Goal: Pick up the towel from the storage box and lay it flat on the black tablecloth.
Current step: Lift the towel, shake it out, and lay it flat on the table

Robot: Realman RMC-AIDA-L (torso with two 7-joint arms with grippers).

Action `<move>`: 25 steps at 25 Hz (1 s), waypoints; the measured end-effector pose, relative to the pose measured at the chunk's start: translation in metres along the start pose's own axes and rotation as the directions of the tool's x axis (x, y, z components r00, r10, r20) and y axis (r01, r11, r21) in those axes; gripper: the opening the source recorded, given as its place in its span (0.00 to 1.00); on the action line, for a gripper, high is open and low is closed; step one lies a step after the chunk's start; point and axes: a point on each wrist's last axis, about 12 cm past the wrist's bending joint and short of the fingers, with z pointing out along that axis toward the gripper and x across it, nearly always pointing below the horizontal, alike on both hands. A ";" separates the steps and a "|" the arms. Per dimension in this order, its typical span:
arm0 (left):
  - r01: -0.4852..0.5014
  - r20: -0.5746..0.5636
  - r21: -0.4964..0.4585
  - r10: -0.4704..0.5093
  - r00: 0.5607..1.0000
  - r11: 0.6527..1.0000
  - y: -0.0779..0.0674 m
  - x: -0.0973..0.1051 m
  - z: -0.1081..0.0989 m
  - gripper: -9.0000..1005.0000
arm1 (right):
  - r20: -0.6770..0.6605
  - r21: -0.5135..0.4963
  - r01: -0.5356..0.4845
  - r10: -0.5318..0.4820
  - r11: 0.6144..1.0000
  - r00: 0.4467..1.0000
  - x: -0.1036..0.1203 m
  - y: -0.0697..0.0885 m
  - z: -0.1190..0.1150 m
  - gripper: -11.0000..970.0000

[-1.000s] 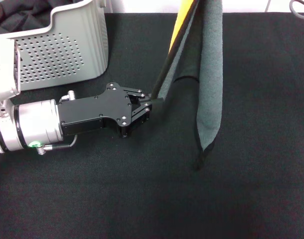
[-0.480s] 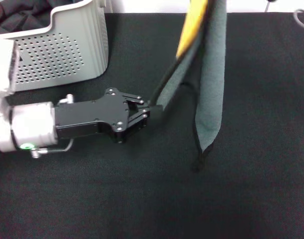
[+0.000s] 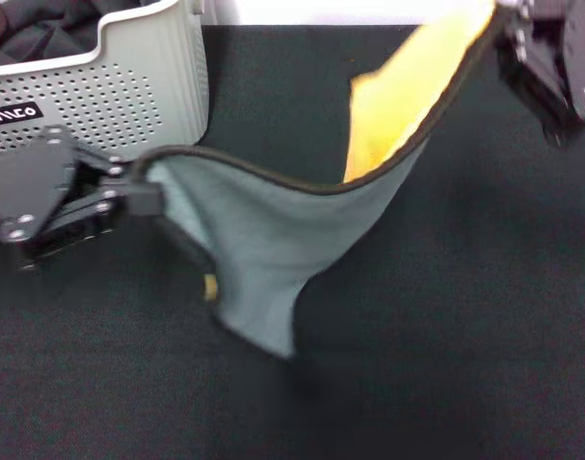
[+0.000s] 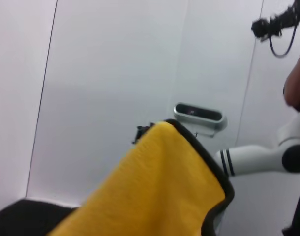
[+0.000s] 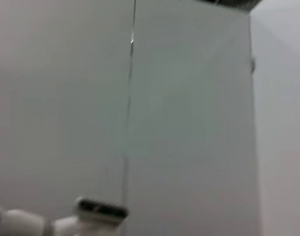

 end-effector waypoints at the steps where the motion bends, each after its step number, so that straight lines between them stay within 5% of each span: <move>1: -0.013 -0.016 -0.003 0.013 1.000 1.000 -0.002 -0.004 -0.006 0.04 | -0.012 -0.018 -0.028 0.027 0.999 1.000 0.001 0.004 -0.004 0.02; 5: -0.069 -0.061 -0.009 0.068 0.996 0.998 -0.011 -0.022 -0.023 0.04 | -0.060 -0.052 -0.111 0.107 0.993 0.992 0.003 0.016 -0.017 0.02; 13: -0.017 -0.161 0.034 0.023 0.987 0.999 -0.026 -0.048 -0.042 0.03 | -0.143 -0.175 -0.226 0.203 0.958 0.969 0.003 0.044 -0.016 0.02; 19: 0.026 -0.249 0.030 -0.018 0.968 0.999 -0.050 -0.062 -0.061 0.03 | -0.211 -0.322 -0.352 0.296 0.879 0.932 0.008 0.071 0.009 0.02; 23: 0.042 -0.274 0.027 -0.033 0.961 0.999 -0.054 -0.062 -0.063 0.03 | -0.217 -0.328 -0.373 0.315 0.868 0.924 0.011 0.075 0.015 0.02; 25: 0.060 -0.285 -0.024 -0.065 0.956 0.998 -0.046 -0.053 -0.062 0.03 | -0.222 -0.267 -0.381 0.328 0.885 0.918 0.018 0.064 0.016 0.02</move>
